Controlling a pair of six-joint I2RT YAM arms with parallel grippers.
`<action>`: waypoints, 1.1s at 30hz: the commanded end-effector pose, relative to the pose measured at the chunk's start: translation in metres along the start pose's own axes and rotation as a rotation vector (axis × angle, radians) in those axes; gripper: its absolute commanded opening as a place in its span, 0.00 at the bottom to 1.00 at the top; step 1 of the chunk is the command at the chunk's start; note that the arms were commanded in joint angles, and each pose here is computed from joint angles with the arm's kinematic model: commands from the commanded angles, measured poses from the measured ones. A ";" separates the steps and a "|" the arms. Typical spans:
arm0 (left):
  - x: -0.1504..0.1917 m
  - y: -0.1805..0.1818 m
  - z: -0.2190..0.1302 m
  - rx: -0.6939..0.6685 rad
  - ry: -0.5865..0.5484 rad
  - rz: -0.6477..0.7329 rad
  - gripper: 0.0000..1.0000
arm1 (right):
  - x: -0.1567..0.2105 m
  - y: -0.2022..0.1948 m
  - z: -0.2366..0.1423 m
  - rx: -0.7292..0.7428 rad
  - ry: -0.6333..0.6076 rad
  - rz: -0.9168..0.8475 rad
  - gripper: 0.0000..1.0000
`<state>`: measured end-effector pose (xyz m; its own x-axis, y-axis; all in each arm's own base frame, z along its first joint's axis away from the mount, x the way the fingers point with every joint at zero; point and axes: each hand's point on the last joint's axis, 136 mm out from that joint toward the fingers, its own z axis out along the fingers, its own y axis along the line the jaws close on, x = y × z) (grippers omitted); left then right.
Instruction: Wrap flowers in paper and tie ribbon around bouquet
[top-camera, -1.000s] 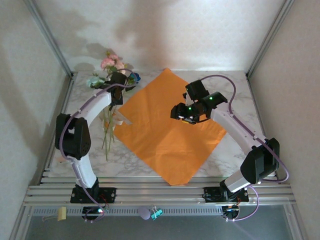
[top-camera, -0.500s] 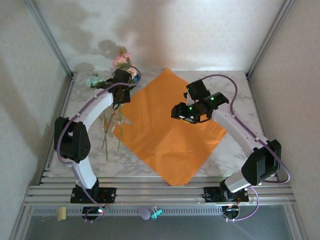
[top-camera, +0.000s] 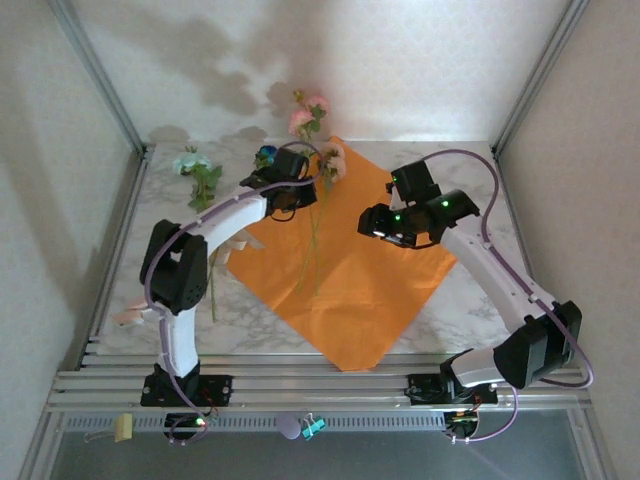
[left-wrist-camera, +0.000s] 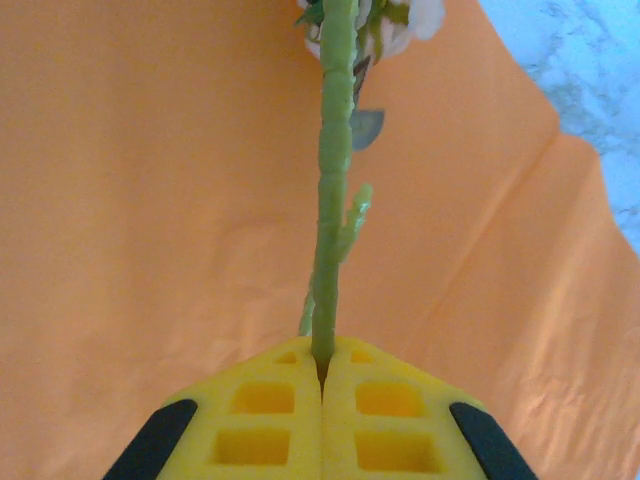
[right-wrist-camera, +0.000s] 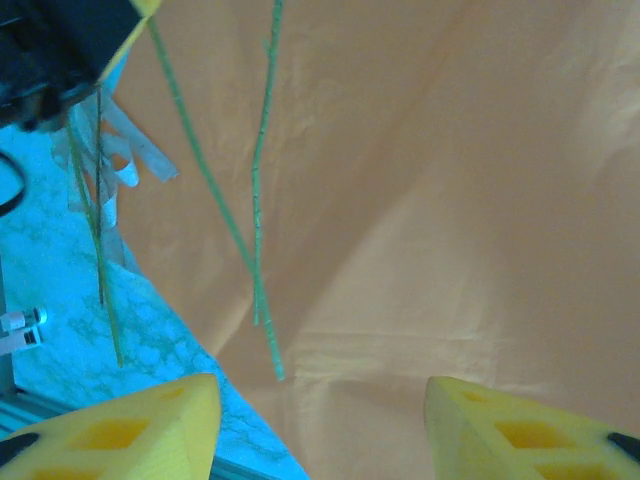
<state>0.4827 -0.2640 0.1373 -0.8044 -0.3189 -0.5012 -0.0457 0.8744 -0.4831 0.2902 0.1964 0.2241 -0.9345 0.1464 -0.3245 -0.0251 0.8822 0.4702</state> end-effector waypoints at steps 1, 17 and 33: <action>-0.022 -0.037 0.021 0.146 -0.063 -0.083 0.00 | 0.010 -0.017 -0.011 0.036 0.004 0.011 0.57; 0.033 -0.068 -0.004 0.110 0.090 0.261 0.00 | 0.020 -0.040 -0.019 0.055 0.006 0.049 0.57; 0.057 -0.097 0.081 0.175 0.138 0.072 0.00 | 0.024 -0.042 -0.027 0.048 0.002 0.047 0.57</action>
<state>0.4713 -0.3870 0.0884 -0.8876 -0.1247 -0.4435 0.1415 0.8423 -0.5200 0.2694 0.1558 0.2161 -0.9330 0.1950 -0.3025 0.0422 0.8940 0.4461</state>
